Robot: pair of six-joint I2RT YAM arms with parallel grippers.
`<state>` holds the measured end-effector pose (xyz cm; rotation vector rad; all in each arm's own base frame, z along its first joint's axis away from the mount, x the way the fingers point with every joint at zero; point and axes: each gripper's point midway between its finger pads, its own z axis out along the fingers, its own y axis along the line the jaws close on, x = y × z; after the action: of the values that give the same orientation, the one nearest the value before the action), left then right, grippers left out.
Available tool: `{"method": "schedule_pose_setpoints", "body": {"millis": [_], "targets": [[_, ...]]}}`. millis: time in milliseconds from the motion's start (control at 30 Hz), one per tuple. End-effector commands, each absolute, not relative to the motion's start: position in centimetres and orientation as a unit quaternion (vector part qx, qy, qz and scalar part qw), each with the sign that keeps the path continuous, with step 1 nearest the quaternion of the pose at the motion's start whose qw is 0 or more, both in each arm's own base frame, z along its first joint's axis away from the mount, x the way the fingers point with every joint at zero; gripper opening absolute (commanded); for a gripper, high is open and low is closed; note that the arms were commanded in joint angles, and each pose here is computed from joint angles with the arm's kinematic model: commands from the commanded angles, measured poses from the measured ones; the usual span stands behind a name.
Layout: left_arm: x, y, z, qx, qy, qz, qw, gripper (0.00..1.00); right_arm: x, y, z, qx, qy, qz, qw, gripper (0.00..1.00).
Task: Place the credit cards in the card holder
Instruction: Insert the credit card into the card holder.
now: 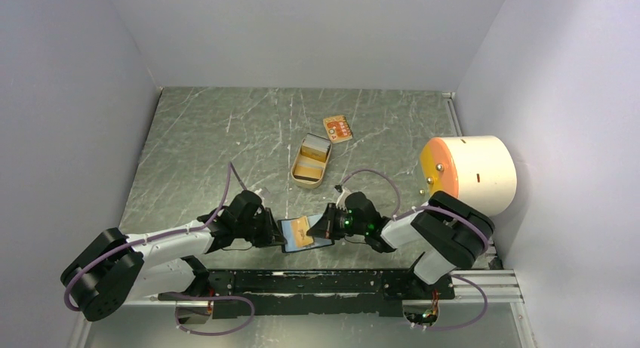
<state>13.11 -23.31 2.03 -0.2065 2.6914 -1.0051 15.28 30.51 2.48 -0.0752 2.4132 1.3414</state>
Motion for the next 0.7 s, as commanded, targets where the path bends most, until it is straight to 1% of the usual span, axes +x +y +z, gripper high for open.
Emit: {"method": "schedule_pose_setpoints", "body": {"millis": [0, 67, 200, 300, 367, 400, 533, 667], "targets": [[13.5, -24.6, 3.3, -0.062, 0.914, -0.378, 0.135, 0.21, 15.9, 30.7, 2.1, -0.008, 0.860, 0.472, 0.193, 0.00], [13.4, -24.6, 3.2, -0.062, 0.914, -0.379, 0.133, 0.21, 15.7, 30.7, 1.9, -0.003, 0.861, 0.471, 0.191, 0.00], [13.4, -24.7, 3.0, -0.060, 0.914, -0.379, 0.131, 0.21, 15.1, 30.7, 1.4, -0.005, 0.870, 0.456, 0.185, 0.05], [13.4, -24.7, 3.0, -0.059, 0.915, -0.378, 0.131, 0.21, 15.1, 30.4, 0.8, -0.016, 0.886, 0.427, 0.184, 0.17], [13.4, -24.7, 3.0, -0.059, 0.915, -0.376, 0.131, 0.21, 15.5, 29.3, 0.0, -0.026, 0.905, 0.380, 0.191, 0.24], [13.4, -24.6, 2.9, -0.060, 0.916, -0.375, 0.131, 0.21, 15.7, 28.7, 0.0, -0.031, 0.911, 0.361, 0.197, 0.26], [13.4, -24.5, 3.0, -0.061, 0.915, -0.376, 0.134, 0.21, 16.2, 27.3, 0.6, -0.038, 0.918, 0.326, 0.222, 0.28], [13.3, -24.5, 3.0, -0.063, 0.914, -0.377, 0.135, 0.21, 16.2, 27.4, 1.3, -0.039, 0.913, 0.336, 0.227, 0.28]]}}
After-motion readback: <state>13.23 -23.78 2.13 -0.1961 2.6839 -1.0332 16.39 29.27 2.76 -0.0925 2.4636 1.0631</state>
